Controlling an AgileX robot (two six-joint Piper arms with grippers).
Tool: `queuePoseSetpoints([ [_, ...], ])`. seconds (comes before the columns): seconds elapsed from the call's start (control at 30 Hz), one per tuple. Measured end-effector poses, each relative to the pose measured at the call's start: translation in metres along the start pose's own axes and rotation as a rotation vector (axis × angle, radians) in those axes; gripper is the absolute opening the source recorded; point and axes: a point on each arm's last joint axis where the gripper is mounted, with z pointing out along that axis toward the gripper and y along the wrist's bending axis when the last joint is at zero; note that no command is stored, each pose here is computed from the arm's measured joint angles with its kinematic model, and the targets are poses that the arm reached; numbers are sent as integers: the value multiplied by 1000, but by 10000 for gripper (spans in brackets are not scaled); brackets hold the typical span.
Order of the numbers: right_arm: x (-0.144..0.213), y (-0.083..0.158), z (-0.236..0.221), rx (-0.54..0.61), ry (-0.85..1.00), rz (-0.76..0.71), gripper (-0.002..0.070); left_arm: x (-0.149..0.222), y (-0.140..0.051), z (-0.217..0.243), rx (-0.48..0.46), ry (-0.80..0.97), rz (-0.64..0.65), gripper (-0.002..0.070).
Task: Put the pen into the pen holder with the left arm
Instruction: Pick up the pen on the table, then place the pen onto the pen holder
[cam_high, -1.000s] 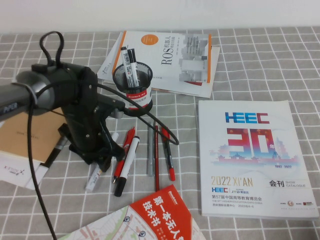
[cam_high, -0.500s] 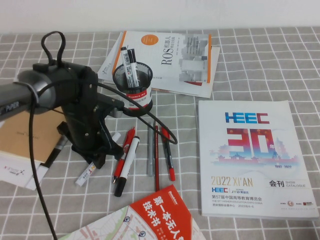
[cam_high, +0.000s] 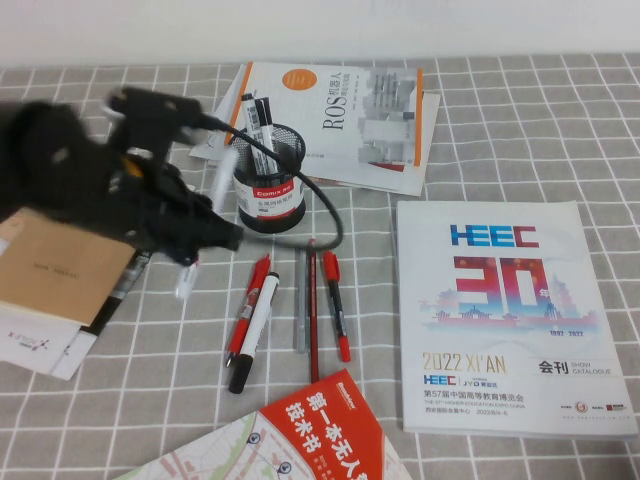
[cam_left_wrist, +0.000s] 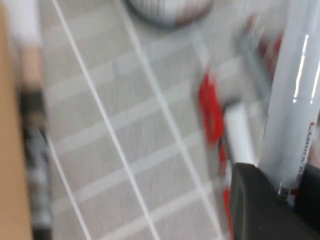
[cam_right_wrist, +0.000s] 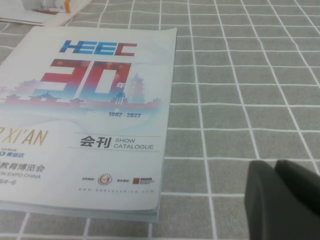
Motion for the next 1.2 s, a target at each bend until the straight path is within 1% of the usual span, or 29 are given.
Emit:
queuePoseSetpoints([
  [0.13, 0, 0, 0, 0, 0, 0, -13, 12, -2, -31, -54, -331, -9, 110],
  [0.23, 0, 0, 0, -1, 0, 2, -13, 18, 1, -37, -107, -528, -33, 110],
  [0.3, 0, 0, 0, -1, 0, 2, -13, 19, 4, -36, -138, -616, -46, 110],
  [0.43, 0, 0, 0, -2, 0, 4, -13, 12, 10, -29, -182, -732, -59, 110],
  [0.57, 0, 0, 0, -2, 0, 5, -13, 2, 13, -17, -190, -853, -71, 110],
  [0.73, 0, 0, 0, -3, 0, 8, -13, -5, 6, 11, -89, -934, -12, 110],
  [0.83, 0, 0, 0, -3, 0, 8, -13, -12, 4, 26, -51, -949, 0, 110],
  [1.07, 0, 0, 0, -3, 0, 8, -13, -44, 11, 46, -25, -995, -20, 110],
  [1.2, 0, 0, 0, -3, 0, 8, -13, -56, 22, 57, -24, -1005, -52, 110],
])
